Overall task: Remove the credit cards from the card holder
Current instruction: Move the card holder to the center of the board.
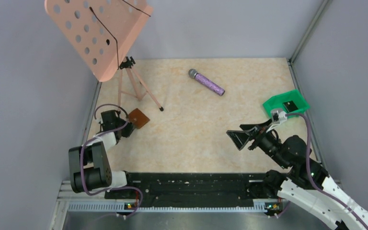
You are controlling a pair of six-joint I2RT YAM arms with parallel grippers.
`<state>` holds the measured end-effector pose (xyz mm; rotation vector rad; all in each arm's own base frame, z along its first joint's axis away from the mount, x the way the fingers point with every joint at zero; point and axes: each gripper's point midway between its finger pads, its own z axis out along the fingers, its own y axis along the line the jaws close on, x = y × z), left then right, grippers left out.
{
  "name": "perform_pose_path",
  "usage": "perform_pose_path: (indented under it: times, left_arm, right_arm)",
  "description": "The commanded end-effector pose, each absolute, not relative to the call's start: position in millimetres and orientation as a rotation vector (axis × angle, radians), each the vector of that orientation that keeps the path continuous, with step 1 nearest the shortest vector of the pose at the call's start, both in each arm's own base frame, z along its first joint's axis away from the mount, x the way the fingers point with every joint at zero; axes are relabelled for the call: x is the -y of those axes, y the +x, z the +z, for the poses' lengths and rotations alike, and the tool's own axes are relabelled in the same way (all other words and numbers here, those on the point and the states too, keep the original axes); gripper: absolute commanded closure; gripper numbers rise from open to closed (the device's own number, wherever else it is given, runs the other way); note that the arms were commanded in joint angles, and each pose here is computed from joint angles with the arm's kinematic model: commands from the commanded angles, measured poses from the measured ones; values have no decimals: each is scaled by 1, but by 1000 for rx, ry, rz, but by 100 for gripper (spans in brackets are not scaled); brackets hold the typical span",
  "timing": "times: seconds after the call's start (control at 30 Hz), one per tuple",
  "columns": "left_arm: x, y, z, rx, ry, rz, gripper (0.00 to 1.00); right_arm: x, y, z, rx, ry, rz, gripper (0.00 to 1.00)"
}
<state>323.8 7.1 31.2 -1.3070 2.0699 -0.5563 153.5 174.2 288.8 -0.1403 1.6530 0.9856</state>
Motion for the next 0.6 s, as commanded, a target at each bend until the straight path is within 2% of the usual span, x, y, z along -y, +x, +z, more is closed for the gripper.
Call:
perform_pose_path:
  times: [0.0,0.23,0.57]
  left_arm:
    - [19,292,25,-2181,-1299,-659,100]
    - [56,259,39,-2193,-1237,-784,100]
    - [152,214,47,-2382,-930,-950,100]
  right_arm:
    - [-156,167,286,-1682,6,900,9]
    - [-157,173,278,-1724,51,877,9]
    - [-179,171,242,-1871,9,897,9]
